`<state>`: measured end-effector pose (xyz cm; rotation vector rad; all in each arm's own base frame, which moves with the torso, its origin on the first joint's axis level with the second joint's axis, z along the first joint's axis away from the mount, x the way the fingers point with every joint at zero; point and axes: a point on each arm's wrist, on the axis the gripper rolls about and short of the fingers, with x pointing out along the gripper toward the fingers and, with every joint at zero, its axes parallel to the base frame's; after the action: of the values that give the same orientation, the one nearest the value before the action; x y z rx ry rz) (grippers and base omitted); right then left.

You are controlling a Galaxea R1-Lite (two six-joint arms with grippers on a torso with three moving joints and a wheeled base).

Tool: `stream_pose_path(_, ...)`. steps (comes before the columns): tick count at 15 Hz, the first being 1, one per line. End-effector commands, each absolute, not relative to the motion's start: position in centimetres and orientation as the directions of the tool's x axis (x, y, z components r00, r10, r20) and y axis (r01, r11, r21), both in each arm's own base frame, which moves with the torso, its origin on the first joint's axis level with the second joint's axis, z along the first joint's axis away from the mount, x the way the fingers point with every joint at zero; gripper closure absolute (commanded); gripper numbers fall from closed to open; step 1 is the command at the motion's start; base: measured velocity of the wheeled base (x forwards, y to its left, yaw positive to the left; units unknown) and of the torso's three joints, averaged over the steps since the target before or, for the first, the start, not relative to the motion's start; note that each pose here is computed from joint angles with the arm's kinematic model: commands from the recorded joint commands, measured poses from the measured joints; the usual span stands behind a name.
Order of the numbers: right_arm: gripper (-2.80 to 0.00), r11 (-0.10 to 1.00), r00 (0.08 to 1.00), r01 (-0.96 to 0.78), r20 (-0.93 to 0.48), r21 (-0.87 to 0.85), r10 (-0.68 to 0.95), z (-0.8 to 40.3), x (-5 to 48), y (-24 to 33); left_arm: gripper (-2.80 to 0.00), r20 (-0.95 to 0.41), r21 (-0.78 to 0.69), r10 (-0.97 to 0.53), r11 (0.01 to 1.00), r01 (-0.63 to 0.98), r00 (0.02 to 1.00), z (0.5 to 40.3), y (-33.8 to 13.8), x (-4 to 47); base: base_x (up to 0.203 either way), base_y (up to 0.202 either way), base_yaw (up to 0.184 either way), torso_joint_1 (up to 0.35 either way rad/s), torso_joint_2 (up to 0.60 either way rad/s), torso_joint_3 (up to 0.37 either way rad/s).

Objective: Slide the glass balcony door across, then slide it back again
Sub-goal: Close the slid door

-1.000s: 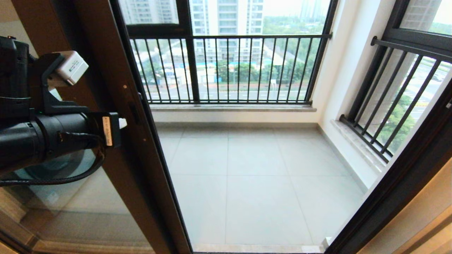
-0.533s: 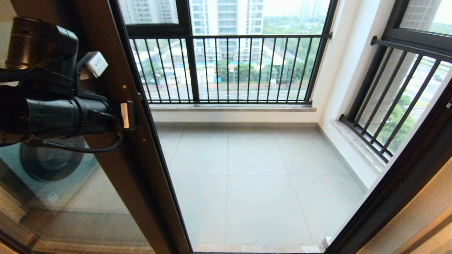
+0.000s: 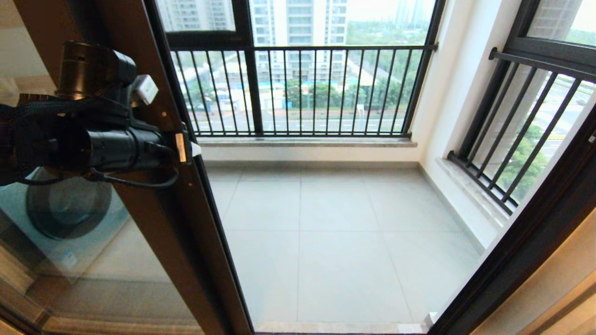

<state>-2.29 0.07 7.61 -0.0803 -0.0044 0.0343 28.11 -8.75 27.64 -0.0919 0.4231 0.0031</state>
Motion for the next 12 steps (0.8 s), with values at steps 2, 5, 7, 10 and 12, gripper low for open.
stream_pose_path(2,0.00,0.996,0.999,-0.035,0.002,-0.081,0.035,7.6,-2.3,0.1,-2.80,-0.426,-0.080,-0.014,0.997,-0.023,0.904,26.6,-9.3,29.7,0.000,0.000,0.000,0.000,0.00,0.000)
stream_pose_path(5,0.00,0.996,0.999,-0.035,0.002,-0.081,0.035,7.6,-2.3,0.1,-2.80,-0.430,-0.081,-0.017,0.996,-0.020,0.903,26.3,-9.5,30.3,0.000,0.000,0.000,0.000,0.00,0.000)
stream_pose_path(7,0.00,0.996,0.999,-0.035,0.002,-0.081,0.035,7.6,-2.3,0.1,-2.80,-0.428,-0.082,-0.017,0.996,-0.020,0.904,26.3,-9.6,30.5,0.000,0.000,0.000,0.000,0.00,0.000)
stream_pose_path(10,0.00,0.996,0.999,-0.035,0.002,-0.081,0.035,7.6,-2.3,0.1,-2.80,-0.430,-0.081,-0.017,0.996,-0.020,0.903,26.2,-9.6,30.8,0.000,0.000,0.000,0.000,0.00,0.000)
stream_pose_path(12,0.00,0.996,0.999,-0.035,0.002,-0.081,0.035,7.6,-2.3,0.1,-2.80,-0.419,-0.084,-0.019,0.996,-0.018,0.908,25.8,-9.9,31.4,0.000,0.000,0.000,0.000,0.00,0.000)
